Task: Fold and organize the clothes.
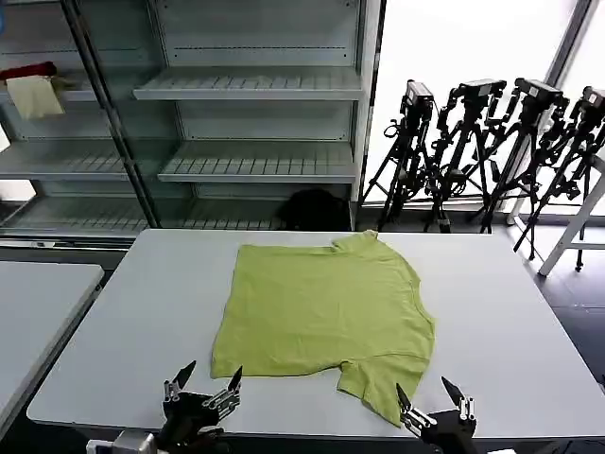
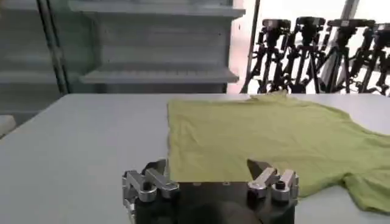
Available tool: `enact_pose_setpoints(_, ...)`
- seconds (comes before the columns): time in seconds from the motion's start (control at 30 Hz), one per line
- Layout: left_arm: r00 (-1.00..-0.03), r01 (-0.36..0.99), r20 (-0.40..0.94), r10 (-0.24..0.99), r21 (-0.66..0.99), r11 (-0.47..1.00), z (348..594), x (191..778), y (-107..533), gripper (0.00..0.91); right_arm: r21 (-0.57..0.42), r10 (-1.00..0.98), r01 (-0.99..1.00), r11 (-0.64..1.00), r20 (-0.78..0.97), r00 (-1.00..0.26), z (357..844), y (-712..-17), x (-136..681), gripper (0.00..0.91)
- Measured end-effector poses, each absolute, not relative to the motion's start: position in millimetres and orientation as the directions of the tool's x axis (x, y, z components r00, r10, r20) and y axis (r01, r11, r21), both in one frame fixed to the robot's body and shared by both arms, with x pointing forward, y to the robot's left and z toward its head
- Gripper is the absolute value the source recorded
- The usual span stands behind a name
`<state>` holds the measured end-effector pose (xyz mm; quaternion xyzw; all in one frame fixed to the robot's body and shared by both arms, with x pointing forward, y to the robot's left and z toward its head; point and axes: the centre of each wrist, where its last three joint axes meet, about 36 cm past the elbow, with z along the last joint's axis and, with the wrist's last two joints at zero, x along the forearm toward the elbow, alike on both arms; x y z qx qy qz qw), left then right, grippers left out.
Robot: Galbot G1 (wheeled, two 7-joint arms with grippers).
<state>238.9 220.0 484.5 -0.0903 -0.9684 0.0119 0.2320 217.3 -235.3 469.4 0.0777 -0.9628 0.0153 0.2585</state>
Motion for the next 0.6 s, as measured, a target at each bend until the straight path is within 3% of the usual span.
enact_pose_setpoints(0.47, -0.847, 0.144, 0.5, 0.181, -0.113, 0.983, 466, 271, 232, 0.907, 0.01, -0.163, -0.189, 0.982, 0.557, -0.814, 463, -224, 222, 0.907)
enact_pose_setpoints(0.53, -0.843, 0.14, 0.506, 0.183, -0.121, 0.983, 463, 274, 232, 0.867, 0.009, -0.163, -0.191, 0.982, 0.559, -0.813, 462, -223, 223, 0.907)
enact_pose_setpoints(0.6, -0.841, 0.138, 0.509, 0.182, -0.124, 0.983, 460, 277, 233, 0.766, 0.01, -0.165, -0.193, 0.981, 0.56, -0.812, 461, -221, 223, 0.907)
